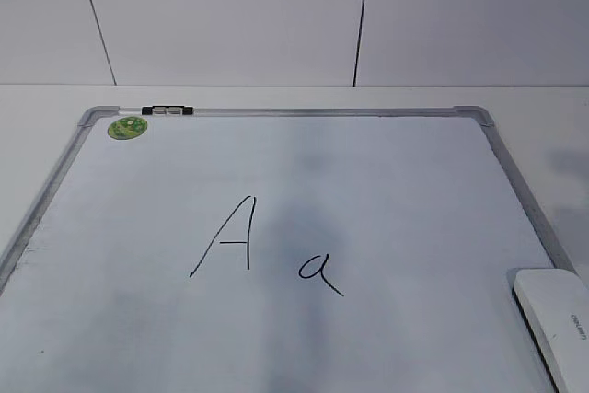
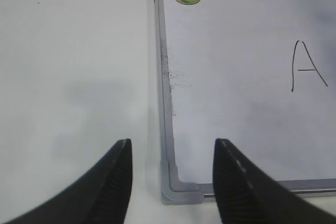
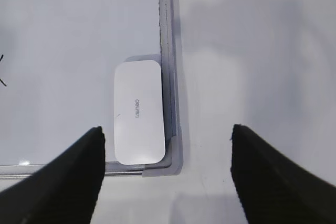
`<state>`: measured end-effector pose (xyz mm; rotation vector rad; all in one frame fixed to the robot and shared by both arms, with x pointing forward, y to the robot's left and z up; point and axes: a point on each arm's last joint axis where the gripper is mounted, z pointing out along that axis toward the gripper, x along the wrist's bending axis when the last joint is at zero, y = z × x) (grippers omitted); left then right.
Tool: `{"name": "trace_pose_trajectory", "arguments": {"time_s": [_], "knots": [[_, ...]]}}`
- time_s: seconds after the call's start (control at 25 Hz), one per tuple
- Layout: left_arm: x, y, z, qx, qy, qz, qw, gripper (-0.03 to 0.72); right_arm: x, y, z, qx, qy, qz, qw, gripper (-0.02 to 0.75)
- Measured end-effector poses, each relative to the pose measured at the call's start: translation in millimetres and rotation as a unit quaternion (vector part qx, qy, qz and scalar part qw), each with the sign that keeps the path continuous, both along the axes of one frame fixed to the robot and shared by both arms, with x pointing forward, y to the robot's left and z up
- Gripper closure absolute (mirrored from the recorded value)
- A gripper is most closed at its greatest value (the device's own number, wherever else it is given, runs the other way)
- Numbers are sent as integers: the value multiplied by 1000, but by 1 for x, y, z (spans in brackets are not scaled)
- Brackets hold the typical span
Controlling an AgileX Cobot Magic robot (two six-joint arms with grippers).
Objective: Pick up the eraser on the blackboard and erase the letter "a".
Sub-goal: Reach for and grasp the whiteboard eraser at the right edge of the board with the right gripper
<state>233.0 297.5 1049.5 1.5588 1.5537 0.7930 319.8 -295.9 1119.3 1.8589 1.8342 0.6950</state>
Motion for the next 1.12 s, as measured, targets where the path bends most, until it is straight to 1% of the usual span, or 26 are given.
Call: {"name": "trace_pose_trajectory", "arguments": {"time_s": [0.12, 0.28, 0.48, 0.8, 0.92, 1.12], "knots": [[0, 0, 0, 0, 0, 0, 1000, 317, 15, 3, 6, 0, 31, 18, 999, 146], [0, 0, 0, 0, 0, 0, 1000, 317, 39, 7, 4, 3, 74, 36, 997, 146], [0, 0, 0, -1, 0, -1, 1000, 317, 69, 14, -12, 31, 139, 45, 989, 146], [0, 0, 0, -2, 0, -1, 1000, 317, 111, 16, -45, 36, 235, 40, 970, 146], [0, 0, 0, -2, 0, -1, 1000, 317, 119, 18, -54, 47, 256, 36, 965, 146], [0, 0, 0, -2, 0, -2, 1000, 317, 122, 19, -57, 51, 263, 34, 963, 146]]}}
